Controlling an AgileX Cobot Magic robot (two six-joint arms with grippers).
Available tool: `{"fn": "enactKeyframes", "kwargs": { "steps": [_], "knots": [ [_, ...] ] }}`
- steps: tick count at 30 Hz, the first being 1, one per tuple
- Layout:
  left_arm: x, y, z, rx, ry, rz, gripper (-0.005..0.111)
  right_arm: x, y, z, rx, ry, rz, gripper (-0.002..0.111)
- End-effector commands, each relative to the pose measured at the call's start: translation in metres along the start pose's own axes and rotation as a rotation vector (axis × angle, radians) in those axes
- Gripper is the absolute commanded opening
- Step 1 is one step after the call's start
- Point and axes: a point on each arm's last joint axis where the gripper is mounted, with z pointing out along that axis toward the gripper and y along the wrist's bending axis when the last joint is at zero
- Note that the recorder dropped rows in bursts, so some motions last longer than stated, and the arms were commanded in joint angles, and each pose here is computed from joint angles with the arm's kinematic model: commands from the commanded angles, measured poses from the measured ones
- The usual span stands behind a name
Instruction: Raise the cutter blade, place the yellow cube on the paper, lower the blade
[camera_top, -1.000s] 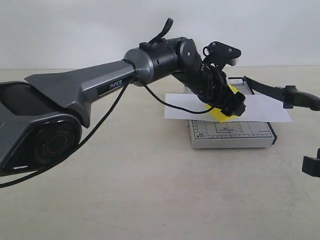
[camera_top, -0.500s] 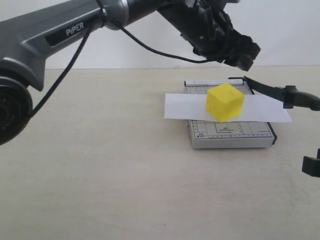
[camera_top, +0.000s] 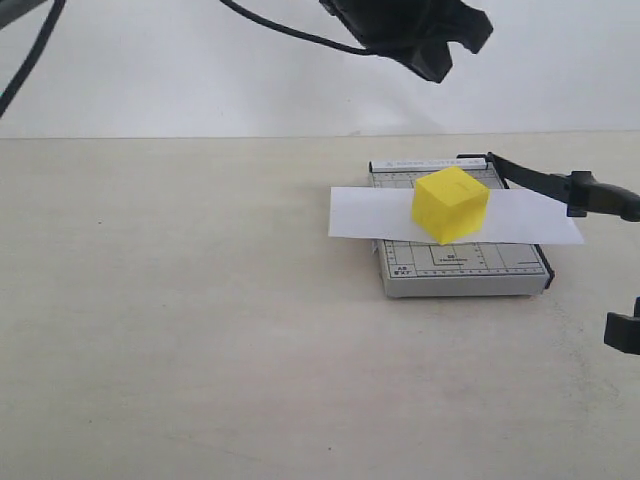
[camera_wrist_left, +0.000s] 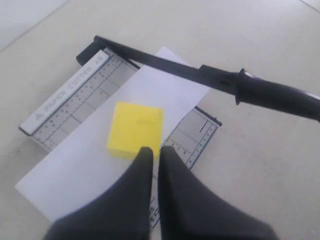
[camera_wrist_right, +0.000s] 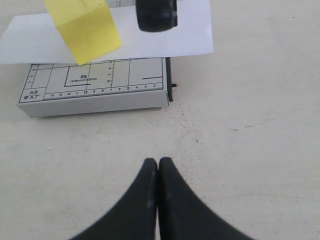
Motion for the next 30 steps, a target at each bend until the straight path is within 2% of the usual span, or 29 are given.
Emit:
{"fn": "enactKeyframes", "kwargs": {
  "steps": [1,6,11,13,15,19,22,24,27,30],
  "knots": [
    [0.004,0.015,-0.025,-0.022,0.046,-0.027,0.004,-0.002,0.0,-0.001,-0.001,-0.007,-0.006,0.0],
    [0.006,0.036,-0.059,-0.015,0.007,-0.097,0.004,0.001,0.0,-0.001,0.001,0.018,-0.009,0.0],
    [0.037,0.05,-0.088,-0.068,0.059,-0.113,0.004,0.002,0.0,-0.001,0.002,0.036,-0.009,0.0],
    [0.059,0.059,-0.101,-0.13,0.027,-0.144,0.004,0.002,0.0,-0.001,0.002,0.036,-0.009,0.0],
    [0.081,0.067,-0.116,-0.219,-0.078,-0.186,0.004,0.002,0.0,-0.001,0.002,0.036,-0.009,0.0],
    [0.146,0.077,-0.156,-0.444,-0.3,-0.272,0.004,0.002,0.0,-0.001,0.003,0.037,-0.009,0.0],
    [0.188,0.07,-0.191,-0.592,-0.423,-0.276,0.004,0.002,0.0,-0.001,0.002,0.036,-0.009,0.0],
    [0.21,0.059,-0.213,-0.649,-0.458,-0.275,0.004,0.001,0.0,-0.001,0.001,0.023,-0.009,0.0],
    [0.234,0.036,-0.235,-0.689,-0.511,-0.271,0.004,0.0,0.0,-0.001,0.001,0.018,-0.009,0.0],
    [0.246,0.003,-0.268,-0.734,-0.65,-0.214,0.004,0.0,0.0,-0.001,0.001,0.015,-0.009,0.0]
  ]
}}
